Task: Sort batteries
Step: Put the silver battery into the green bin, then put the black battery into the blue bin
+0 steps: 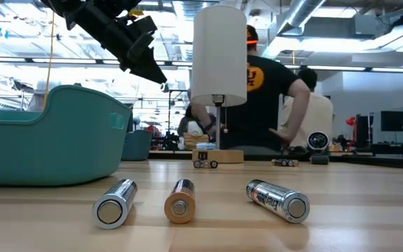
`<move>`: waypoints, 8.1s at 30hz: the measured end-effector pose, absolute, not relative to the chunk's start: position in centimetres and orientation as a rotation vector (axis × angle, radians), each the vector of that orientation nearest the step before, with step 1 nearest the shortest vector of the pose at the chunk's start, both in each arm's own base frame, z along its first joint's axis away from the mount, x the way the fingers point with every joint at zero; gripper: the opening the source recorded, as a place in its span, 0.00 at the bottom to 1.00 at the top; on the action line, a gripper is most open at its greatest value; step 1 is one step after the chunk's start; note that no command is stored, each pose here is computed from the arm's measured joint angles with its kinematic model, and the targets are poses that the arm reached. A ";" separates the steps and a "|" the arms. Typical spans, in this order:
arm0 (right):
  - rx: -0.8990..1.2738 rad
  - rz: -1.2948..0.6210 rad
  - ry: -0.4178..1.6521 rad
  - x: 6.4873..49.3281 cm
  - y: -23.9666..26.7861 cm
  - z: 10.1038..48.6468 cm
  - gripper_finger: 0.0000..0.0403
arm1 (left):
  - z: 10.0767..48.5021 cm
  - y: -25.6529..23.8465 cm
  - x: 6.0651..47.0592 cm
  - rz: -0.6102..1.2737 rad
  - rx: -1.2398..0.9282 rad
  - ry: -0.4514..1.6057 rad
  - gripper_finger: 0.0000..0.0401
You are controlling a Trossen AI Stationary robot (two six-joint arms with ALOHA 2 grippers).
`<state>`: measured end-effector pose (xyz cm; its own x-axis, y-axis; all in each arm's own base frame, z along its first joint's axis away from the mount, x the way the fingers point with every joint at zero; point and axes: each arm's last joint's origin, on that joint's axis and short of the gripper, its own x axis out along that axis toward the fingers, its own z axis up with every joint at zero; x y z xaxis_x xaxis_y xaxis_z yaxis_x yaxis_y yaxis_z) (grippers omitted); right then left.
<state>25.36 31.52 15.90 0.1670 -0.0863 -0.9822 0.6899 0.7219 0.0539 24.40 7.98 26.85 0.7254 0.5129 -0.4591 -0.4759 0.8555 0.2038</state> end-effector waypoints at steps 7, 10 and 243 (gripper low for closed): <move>0.573 -0.639 1.306 25.3 31.6 14.8 0.58 | 27.0 8.0 24.5 0.545 0.084 0.513 0.34; 0.566 -0.655 1.309 25.3 31.6 14.5 0.58 | 27.0 8.0 24.5 0.544 0.088 0.512 0.34; -0.037 -0.309 0.181 27.2 0.5 23.6 0.46 | 20.0 1.6 14.6 0.418 -0.233 1.579 0.37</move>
